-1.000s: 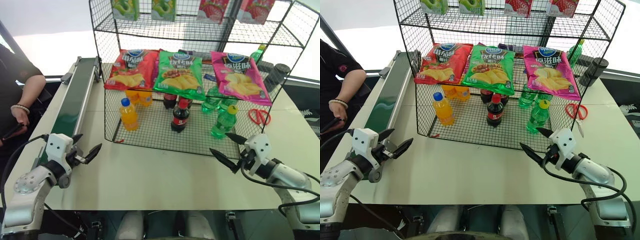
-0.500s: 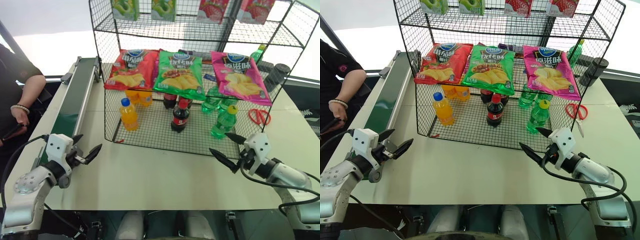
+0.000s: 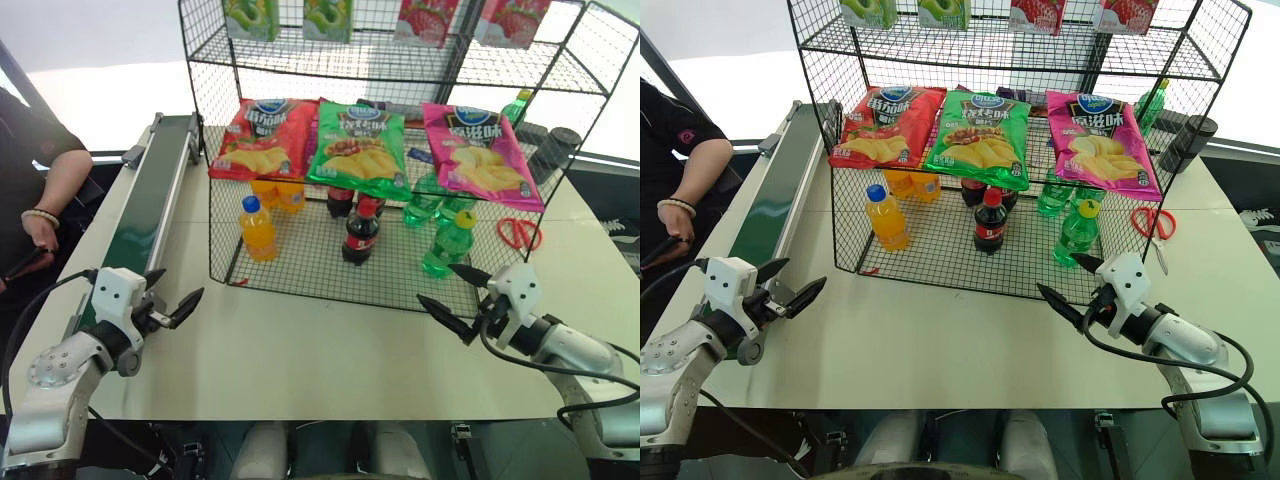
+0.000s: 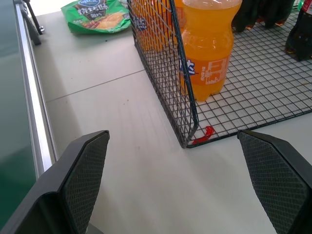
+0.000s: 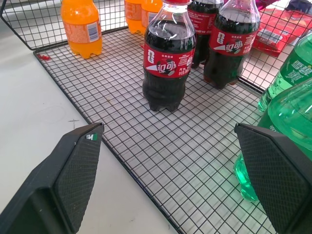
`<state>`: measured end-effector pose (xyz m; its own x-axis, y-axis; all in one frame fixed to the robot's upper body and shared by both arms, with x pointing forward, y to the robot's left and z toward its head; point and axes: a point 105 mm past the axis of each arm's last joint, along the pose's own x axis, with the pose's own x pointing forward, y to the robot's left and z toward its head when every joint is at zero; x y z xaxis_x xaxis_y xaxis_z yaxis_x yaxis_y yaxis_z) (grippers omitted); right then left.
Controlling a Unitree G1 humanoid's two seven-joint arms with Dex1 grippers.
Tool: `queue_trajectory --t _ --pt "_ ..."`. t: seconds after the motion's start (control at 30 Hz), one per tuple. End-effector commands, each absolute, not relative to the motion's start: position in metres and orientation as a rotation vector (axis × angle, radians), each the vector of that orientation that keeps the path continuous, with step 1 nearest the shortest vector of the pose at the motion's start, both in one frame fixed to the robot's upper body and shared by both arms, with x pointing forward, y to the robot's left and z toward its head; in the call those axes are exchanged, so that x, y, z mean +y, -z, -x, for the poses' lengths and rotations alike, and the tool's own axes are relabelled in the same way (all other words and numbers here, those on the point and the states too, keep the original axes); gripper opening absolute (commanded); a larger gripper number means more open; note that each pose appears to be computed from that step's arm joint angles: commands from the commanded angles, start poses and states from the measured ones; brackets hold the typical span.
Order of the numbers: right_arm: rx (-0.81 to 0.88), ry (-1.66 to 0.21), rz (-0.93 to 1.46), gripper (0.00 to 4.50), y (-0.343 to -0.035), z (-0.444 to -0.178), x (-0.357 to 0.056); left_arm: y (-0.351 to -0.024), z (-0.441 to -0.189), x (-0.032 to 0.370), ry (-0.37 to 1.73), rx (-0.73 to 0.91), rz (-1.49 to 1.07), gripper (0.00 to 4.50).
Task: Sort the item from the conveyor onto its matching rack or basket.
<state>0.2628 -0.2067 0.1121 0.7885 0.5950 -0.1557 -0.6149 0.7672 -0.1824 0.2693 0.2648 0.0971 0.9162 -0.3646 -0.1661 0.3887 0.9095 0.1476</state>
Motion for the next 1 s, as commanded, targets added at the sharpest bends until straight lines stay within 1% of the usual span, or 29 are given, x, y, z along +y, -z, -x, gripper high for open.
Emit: queue_trajectory --t 0.03,1.0 --pt "0.036 -0.661 0.257 4.47 -0.127 -0.2621 -0.204 -0.1084 -0.2699 0.2698 0.379 0.104 -0.207 4.5" --pt "0.017 -0.655 0.257 4.47 -0.1254 -0.2671 -0.2041 -0.1093 -0.2776 0.2686 0.378 0.085 -0.205 4.5"
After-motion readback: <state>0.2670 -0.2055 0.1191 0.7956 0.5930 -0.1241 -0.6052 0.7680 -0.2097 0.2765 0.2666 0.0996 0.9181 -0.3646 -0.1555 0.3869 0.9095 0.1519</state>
